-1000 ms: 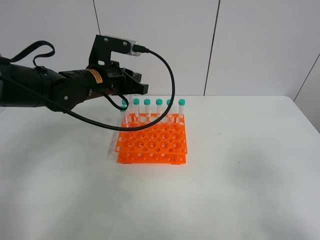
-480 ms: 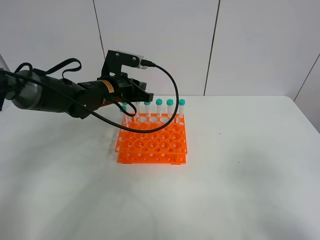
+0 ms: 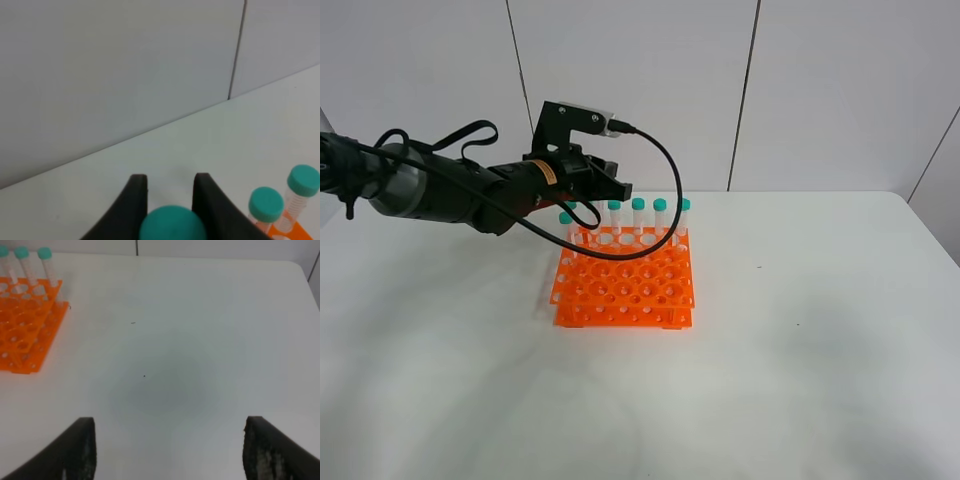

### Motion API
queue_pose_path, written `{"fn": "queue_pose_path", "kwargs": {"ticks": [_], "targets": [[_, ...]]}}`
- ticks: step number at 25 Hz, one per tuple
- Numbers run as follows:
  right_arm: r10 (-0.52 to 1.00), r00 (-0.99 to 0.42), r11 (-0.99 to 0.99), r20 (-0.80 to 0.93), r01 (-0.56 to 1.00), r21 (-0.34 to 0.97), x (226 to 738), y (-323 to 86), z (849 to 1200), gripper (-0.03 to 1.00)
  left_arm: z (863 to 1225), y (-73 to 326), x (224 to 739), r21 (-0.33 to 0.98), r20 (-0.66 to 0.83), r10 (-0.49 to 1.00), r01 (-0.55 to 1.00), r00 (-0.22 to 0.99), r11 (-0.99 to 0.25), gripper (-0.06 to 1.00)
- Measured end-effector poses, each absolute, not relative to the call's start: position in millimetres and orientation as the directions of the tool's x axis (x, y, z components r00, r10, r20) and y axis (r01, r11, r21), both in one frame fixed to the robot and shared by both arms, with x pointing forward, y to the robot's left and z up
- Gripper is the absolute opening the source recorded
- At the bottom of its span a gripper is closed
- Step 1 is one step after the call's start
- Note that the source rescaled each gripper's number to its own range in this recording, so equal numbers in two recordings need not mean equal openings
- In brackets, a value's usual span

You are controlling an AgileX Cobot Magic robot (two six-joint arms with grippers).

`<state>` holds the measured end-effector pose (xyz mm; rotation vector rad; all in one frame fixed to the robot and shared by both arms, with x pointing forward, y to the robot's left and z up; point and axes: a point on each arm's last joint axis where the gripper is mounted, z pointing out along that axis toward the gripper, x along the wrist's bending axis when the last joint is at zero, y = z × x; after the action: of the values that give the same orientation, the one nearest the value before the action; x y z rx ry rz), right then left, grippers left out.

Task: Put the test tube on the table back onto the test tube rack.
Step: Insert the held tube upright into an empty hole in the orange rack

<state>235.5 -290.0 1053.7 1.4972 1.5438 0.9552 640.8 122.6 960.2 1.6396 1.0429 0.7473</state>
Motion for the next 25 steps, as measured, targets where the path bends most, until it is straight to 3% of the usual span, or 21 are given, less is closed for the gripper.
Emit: {"fn": "queue_pose_path", "kwargs": {"ticks": [25], "targets": [[1.000,-0.015,0.029,-0.025,0.424,0.905,235.5,-290.0,1053.7,0.76,949.7,133.5,637.2,0.962,-0.058,0.909,0.266,0.412,-0.059,0.00]]}}
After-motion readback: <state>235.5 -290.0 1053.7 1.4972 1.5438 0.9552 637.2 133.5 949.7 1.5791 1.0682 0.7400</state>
